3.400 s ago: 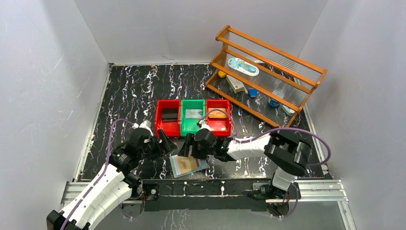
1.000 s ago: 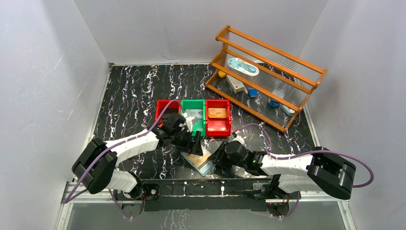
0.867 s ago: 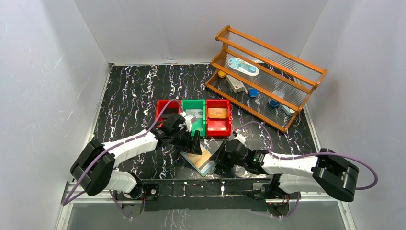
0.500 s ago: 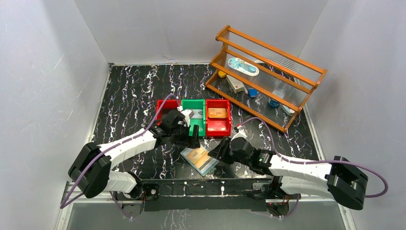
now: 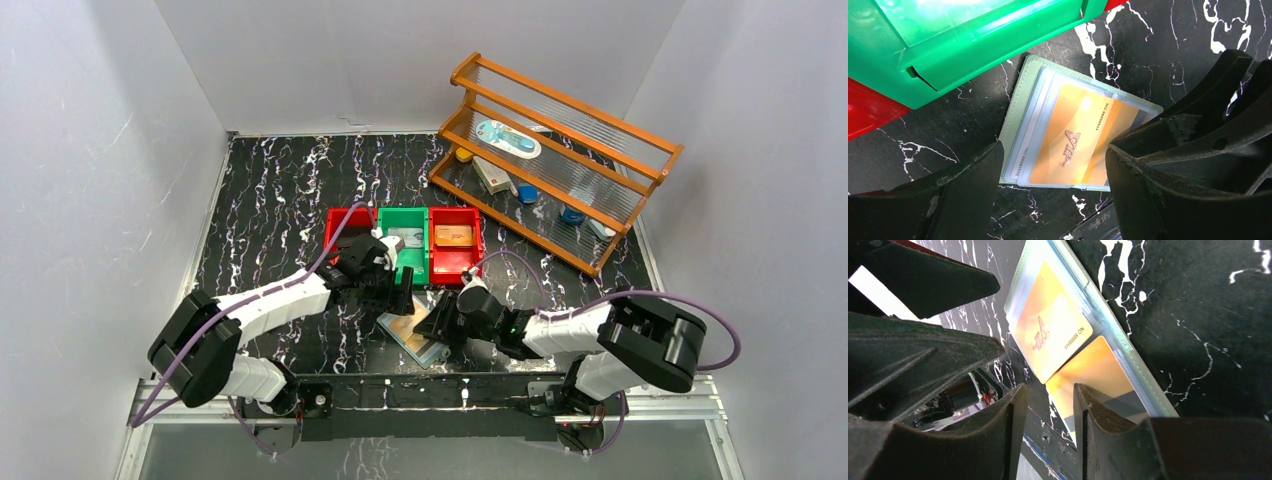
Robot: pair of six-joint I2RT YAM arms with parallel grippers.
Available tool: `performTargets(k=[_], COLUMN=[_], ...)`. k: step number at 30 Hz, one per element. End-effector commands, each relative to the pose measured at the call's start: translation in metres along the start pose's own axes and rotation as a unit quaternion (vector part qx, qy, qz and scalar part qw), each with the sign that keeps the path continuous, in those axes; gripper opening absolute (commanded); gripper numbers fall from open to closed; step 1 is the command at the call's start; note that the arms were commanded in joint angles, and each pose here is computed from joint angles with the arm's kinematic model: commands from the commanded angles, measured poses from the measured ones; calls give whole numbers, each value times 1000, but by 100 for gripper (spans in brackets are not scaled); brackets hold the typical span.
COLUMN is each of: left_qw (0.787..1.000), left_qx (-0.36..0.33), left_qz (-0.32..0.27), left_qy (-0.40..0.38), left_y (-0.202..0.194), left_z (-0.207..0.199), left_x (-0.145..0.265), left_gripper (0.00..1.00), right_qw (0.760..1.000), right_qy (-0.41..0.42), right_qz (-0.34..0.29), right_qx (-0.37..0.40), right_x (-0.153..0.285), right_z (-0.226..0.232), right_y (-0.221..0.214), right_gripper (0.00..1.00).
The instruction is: Take the credit cards out of the card holder
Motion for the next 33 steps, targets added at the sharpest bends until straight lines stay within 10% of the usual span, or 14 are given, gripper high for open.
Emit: performTargets(k=[1, 22, 33], left_qw=[1000, 996, 996], left_qx=[-14, 36, 42], left_qz=[11, 78, 76], left_qy=[-16, -9, 15], left_y=[-3, -43, -43], left_z=[-4, 14, 20], left_x=[0, -7, -6], left_gripper=[72, 52, 52], right_qw=[999, 997, 997], right_qy=[23, -28, -10], right_qz=[-13, -1, 0], right_qx=[-30, -76, -78], right_x=[-7, -15, -12], right_z=[14, -33, -35], right_y=[8, -6, -10], right_gripper=[47, 40, 13])
Point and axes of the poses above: each gripper's point midway between its finger pads, its own x axis back along the fingers, its own z axis along the line the jaws close on, y = z × x, the point moved 4 cm from there along x, back along the fingers, and after that the axes turned 12 degrees about x, right-handed, at the moved point
